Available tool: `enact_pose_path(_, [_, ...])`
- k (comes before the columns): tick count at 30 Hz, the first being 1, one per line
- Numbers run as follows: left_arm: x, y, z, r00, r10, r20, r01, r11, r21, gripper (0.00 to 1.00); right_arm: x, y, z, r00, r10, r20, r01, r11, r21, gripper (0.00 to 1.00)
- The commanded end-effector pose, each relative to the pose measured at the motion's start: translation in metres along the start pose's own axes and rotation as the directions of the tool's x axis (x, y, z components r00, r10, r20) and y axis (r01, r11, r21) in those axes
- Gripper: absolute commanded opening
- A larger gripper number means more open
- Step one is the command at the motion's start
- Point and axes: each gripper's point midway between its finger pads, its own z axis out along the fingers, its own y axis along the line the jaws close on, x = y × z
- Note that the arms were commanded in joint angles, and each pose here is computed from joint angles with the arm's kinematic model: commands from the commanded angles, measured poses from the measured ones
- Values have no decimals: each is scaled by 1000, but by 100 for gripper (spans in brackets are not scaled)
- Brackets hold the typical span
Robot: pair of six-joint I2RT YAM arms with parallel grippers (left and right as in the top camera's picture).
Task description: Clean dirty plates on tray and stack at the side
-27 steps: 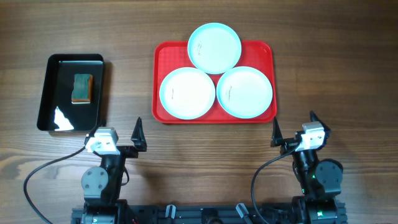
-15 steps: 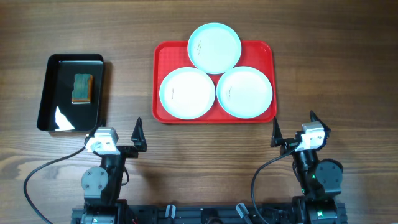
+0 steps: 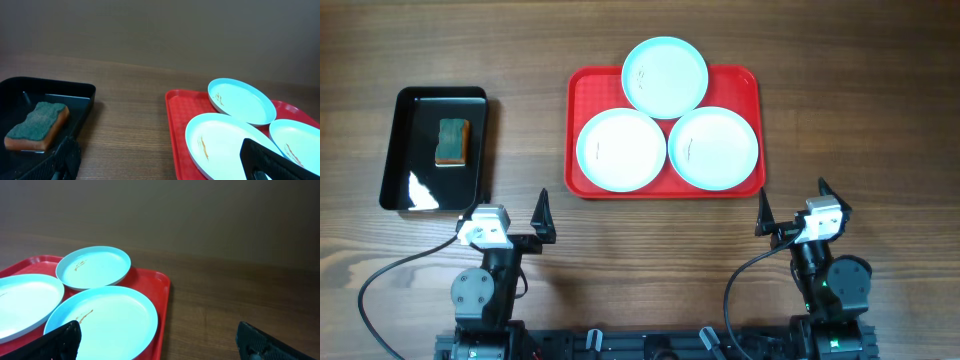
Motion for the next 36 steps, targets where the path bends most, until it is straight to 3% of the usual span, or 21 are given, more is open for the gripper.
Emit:
enact_pose_path(1, [4, -4, 0, 1000, -14, -19, 14, 1000, 21, 100, 0, -1, 0, 1000, -10, -2, 10, 1000, 9, 100])
enact_pose_path(33, [4, -4, 0, 1000, -14, -19, 14, 1000, 21, 100, 0, -1, 0, 1000, -10, -2, 10, 1000, 9, 100])
enact_pose_path(36, [4, -19, -1, 995, -97, -32, 100, 989, 106, 100, 0, -1, 0, 1000, -10, -3, 10, 1000, 9, 100])
